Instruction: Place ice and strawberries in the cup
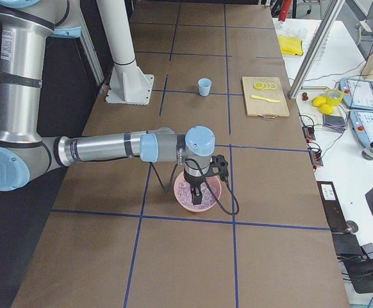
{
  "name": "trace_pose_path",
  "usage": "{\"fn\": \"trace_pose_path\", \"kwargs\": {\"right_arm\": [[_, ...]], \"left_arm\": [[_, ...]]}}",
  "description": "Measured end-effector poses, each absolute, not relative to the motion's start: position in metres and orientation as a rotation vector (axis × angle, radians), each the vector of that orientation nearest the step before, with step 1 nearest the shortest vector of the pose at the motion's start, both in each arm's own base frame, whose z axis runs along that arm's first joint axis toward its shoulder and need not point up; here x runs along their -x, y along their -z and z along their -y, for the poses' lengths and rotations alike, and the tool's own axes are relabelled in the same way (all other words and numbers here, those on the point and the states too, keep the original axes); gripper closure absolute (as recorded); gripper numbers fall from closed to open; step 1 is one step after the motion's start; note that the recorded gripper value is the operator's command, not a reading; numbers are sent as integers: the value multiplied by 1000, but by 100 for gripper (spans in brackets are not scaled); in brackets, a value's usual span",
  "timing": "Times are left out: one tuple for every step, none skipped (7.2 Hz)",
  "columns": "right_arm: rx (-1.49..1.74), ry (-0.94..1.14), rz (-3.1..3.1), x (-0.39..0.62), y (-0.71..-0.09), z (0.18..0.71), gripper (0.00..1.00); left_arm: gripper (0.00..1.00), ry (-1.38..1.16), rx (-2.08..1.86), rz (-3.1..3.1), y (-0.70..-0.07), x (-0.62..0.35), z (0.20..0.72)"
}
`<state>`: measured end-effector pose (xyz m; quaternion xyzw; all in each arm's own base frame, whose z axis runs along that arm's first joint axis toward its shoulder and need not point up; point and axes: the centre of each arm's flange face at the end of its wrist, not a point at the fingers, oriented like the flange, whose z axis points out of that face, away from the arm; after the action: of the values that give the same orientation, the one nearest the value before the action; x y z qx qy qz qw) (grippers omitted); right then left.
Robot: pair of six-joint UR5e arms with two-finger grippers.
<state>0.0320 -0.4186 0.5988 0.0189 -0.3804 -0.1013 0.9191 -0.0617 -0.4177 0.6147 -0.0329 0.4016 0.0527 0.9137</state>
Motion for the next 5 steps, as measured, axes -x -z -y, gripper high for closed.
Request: {"fn": "trace_pose_path", "kwargs": {"right_arm": [[-34, 214, 792, -32, -604, 415, 1], [-33, 219, 804, -32, -607, 414, 1], [-33, 220, 812, -32, -607, 414, 1], [-35, 221, 814, -32, -607, 415, 1], [-37, 223, 811, -32, -607, 416, 1]], "left_arm": [[0, -109, 68, -831, -616, 61, 418], [0, -114, 58, -832, -616, 61, 419], [0, -120, 44, -831, -615, 61, 421], [0, -126, 32, -831, -612, 60, 423], [0, -129, 25, -830, -608, 60, 424]]}}
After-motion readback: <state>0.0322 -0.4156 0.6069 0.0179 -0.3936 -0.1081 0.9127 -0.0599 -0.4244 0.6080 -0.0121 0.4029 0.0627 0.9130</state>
